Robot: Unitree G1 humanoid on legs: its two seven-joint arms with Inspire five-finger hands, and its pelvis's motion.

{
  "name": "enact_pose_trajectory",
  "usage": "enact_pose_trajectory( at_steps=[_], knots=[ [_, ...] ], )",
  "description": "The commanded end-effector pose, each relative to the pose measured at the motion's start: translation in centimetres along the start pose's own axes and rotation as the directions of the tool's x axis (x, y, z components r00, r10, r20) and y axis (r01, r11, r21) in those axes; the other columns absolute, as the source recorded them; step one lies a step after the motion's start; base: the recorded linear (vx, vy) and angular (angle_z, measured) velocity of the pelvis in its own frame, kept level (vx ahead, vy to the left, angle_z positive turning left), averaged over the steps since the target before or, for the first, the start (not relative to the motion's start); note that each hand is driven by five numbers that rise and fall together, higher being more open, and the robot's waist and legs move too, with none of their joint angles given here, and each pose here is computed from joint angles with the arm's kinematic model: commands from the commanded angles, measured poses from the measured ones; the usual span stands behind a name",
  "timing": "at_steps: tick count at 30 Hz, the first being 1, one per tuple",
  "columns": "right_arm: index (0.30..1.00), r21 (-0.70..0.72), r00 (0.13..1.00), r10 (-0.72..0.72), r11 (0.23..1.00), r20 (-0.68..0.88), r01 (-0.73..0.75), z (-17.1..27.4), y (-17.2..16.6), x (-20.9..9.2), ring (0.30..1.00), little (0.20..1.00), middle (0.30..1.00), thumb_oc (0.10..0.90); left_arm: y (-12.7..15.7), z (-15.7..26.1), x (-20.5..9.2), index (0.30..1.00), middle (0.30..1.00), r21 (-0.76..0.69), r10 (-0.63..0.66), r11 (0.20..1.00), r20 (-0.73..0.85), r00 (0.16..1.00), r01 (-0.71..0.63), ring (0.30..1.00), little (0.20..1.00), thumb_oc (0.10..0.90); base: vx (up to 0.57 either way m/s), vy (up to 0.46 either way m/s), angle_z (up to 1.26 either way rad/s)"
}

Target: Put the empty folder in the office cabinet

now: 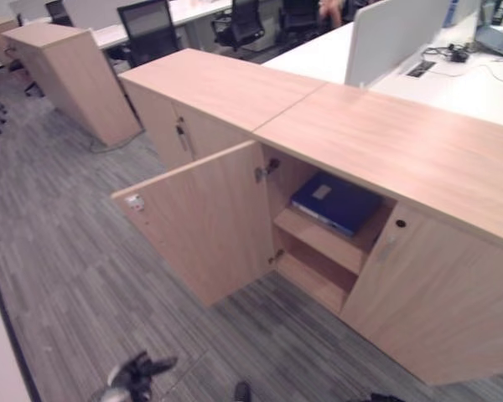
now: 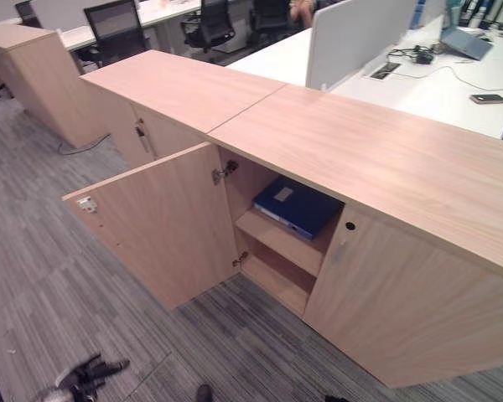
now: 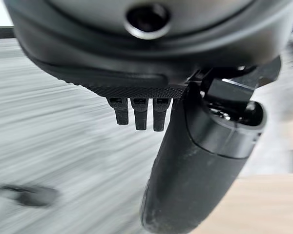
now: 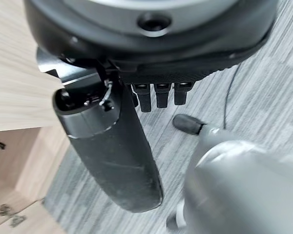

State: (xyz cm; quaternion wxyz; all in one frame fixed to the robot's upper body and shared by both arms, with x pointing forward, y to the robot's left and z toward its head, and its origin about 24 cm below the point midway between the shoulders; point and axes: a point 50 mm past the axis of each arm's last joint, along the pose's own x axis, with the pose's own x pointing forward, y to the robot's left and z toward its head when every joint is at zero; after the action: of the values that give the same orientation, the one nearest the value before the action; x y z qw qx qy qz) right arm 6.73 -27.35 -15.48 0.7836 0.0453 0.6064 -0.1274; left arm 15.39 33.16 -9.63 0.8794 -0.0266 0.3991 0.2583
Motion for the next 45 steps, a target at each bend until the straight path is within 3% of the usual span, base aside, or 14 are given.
enact_pose_trajectory(
  at_steps=[1,5,12,20,24,35,45],
  knots=[
    [0.9,0.033,0.999,0.009,0.999,0.054,-0.011,1.7,0.1,0.1,0.9,0.9,0.9,0.8,3.0,7.9,0.0,0.9,0.9,-0.09,0.108,0.992,0.252,0.962,-0.088,0.9,0.9,0.8,0.12,0.267,-0.02],
    [0.9,0.097,0.999,0.027,0.995,0.036,-0.031,0.8,0.1,0.0,0.9,0.9,0.9,0.8,4.4,10.3,-0.7,0.9,0.9,-0.085,0.133,0.99,0.349,0.928,-0.11,0.9,0.9,0.8,0.16,0.319,-0.08],
    [0.9,0.151,0.997,0.066,0.986,0.038,-0.071,0.2,0.8,0.1,0.9,0.9,0.9,0.8,5.0,16.1,-1.7,0.9,0.9,0.053,0.122,0.984,0.482,0.868,-0.168,0.9,0.9,0.8,0.1,0.321,-0.18],
    [0.9,0.151,0.993,0.109,0.982,0.039,-0.114,-0.1,1.6,0.2,0.9,0.9,0.9,0.8,3.7,22.1,-3.0,0.9,0.9,0.137,0.064,0.975,0.591,0.804,-0.178,0.9,0.9,0.8,0.03,0.145,-0.19],
    [0.9,0.158,0.993,0.111,0.981,0.045,-0.116,-0.4,1.6,0.1,0.9,0.9,0.9,0.8,1.8,24.5,-3.7,0.9,0.9,0.195,-0.013,0.97,0.642,0.766,-0.147,0.9,0.9,0.8,0.01,0.041,-0.17],
    [0.9,0.177,0.989,0.145,0.973,0.041,-0.15,-1.1,2.3,0.1,0.9,0.9,0.9,0.8,-2.4,26.0,-4.4,0.9,0.9,0.353,-0.189,0.932,0.661,0.726,-0.079,0.9,0.9,0.8,0.0,-0.001,-0.05],
    [0.9,0.164,0.988,0.147,0.975,0.039,-0.152,-1.2,2.3,0.1,0.9,0.9,0.9,0.8,-3.5,28.1,-4.4,0.9,0.9,0.408,-0.182,0.903,0.649,0.739,-0.135,0.9,0.9,0.8,0.0,0.0,0.0]
  ],
)
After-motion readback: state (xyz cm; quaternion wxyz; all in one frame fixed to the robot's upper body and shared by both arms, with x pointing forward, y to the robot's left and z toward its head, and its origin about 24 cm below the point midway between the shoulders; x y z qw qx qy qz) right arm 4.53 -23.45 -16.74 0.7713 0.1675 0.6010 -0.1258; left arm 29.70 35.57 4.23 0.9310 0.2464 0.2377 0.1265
